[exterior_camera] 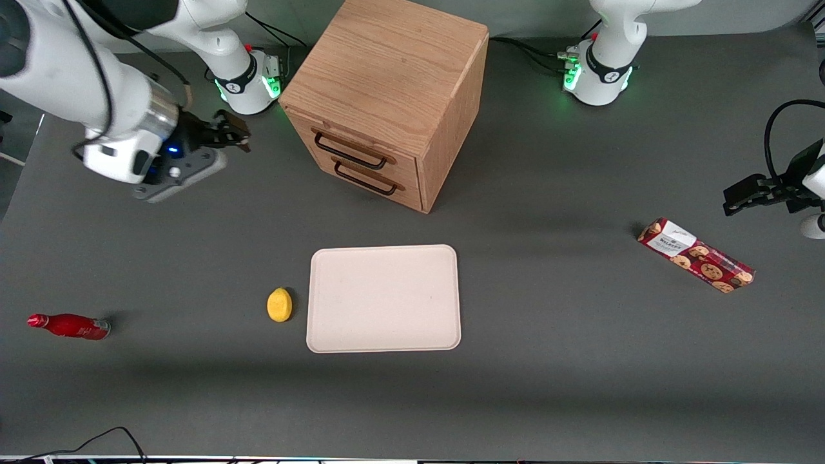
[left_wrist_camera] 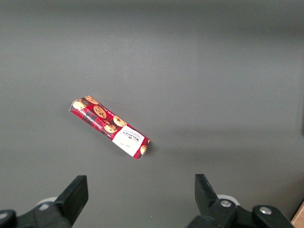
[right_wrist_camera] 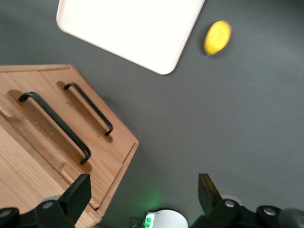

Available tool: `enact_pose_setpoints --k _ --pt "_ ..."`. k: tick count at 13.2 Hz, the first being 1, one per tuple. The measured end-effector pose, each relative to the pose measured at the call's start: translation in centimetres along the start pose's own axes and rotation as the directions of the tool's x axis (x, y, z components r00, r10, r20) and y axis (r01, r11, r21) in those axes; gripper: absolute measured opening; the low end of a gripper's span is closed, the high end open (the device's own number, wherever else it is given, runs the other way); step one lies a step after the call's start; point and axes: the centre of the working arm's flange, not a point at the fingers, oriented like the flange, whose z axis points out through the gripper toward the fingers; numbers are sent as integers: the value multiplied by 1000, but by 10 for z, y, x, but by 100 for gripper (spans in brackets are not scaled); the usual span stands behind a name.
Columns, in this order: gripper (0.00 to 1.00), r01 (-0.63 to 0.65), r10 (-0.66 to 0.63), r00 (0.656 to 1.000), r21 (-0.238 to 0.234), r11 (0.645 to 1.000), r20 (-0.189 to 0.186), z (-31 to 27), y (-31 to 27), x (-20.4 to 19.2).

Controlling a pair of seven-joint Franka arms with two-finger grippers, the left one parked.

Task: Open upper drawer
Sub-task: 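Move the right gripper toward the upper drawer's black handle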

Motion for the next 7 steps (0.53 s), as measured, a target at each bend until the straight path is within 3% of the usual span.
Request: enact_pose_setpoints --k 3,7 --pt "100 82 -83 996 39 996 16 31 -11 12" --pt "100 155 -157 987 45 987 29 61 -46 21"
